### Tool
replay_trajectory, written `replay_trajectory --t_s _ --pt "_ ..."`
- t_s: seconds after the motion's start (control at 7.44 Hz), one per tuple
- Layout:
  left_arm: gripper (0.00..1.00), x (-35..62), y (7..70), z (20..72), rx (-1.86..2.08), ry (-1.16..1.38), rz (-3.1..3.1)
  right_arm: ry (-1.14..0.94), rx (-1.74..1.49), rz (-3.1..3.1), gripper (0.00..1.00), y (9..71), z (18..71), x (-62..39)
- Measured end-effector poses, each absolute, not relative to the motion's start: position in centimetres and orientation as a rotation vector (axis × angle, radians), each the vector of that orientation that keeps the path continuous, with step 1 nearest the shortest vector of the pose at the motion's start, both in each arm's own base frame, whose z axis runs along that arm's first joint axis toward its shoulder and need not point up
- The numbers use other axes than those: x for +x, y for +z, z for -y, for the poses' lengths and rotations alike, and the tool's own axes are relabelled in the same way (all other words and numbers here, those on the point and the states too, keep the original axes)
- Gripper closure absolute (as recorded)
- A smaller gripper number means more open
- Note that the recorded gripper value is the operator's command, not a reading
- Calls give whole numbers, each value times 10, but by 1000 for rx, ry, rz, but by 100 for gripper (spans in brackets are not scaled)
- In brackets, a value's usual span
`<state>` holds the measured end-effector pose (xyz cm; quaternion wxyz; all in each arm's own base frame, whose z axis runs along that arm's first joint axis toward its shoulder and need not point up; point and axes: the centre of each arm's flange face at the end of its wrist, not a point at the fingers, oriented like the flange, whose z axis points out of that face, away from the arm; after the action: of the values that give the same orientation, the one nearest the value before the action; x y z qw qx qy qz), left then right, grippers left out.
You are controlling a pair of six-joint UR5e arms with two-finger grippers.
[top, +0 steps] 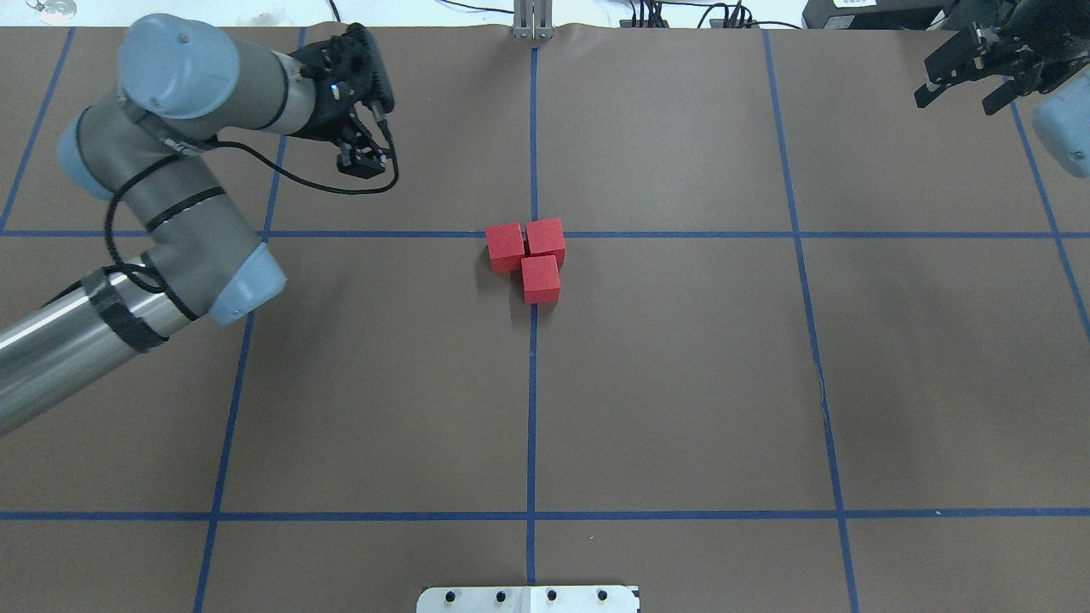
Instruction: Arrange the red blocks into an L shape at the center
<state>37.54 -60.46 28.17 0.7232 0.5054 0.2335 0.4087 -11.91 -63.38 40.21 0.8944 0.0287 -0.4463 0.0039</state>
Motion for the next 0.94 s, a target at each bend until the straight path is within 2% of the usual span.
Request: replay_trajectory --t_s 0.4,0.54,0.67,0.94 --pt "0 258 377 602 996 694 -491 21 67 926 1 403 632 -109" --pt "5 231 408 602 894 632 -587 30 67 925 1 406 631 -102" --pt "5 202 444 601 776 541 -681 40 69 925 1 410 629 -94" --pt "1 148 500 595 589 342 -752 68 73 935 1 419 622 -70"
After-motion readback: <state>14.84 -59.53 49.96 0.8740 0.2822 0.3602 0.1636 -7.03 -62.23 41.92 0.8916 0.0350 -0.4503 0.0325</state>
